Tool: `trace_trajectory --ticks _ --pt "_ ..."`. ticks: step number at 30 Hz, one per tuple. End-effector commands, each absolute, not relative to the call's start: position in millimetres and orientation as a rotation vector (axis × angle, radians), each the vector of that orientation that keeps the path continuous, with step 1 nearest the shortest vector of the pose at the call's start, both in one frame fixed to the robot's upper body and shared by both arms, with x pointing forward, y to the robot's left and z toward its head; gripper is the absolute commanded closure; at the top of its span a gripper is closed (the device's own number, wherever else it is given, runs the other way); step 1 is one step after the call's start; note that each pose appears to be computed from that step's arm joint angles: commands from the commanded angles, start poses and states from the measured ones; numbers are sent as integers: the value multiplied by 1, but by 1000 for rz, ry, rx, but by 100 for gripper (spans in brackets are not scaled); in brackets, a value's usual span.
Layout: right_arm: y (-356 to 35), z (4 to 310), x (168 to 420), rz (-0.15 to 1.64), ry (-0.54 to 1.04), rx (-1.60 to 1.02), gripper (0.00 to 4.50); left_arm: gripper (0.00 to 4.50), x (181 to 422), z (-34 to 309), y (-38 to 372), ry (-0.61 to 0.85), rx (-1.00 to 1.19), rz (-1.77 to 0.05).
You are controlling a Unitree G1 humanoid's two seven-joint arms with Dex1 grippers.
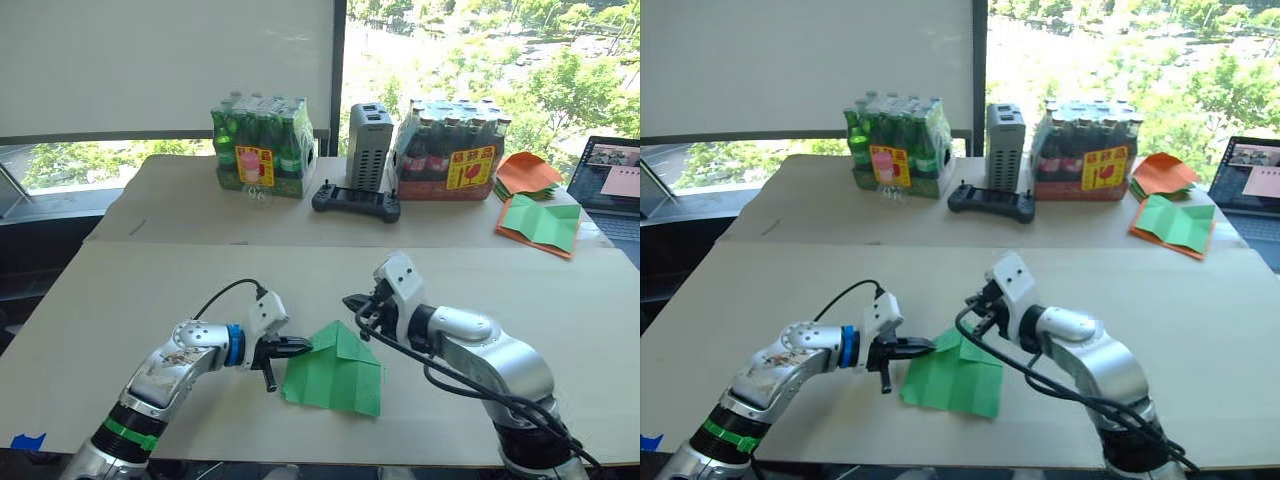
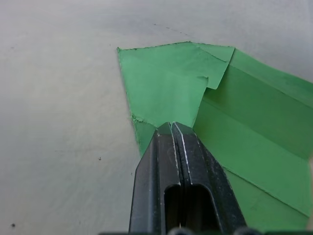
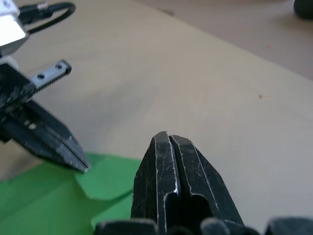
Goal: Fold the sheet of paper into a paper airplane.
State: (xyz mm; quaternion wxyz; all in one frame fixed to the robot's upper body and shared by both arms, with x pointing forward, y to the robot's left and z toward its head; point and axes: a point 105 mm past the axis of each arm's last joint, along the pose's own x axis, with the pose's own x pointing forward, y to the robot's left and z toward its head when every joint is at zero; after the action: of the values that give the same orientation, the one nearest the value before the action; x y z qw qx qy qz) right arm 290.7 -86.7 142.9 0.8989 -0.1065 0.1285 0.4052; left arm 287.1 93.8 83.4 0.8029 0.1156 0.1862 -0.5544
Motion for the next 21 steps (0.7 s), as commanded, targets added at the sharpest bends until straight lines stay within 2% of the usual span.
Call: trace_trajectory --ticks 1,11,21 --pt "-94 154 274 918 223 -234 450 446 291 86 89 361 299 -1212" --pt "-132 104 232 1051 440 -371 450 446 293 72 88 388 360 -1233" --pt "-101 99 166 1331 506 -236 450 446 293 72 87 386 364 -1236"
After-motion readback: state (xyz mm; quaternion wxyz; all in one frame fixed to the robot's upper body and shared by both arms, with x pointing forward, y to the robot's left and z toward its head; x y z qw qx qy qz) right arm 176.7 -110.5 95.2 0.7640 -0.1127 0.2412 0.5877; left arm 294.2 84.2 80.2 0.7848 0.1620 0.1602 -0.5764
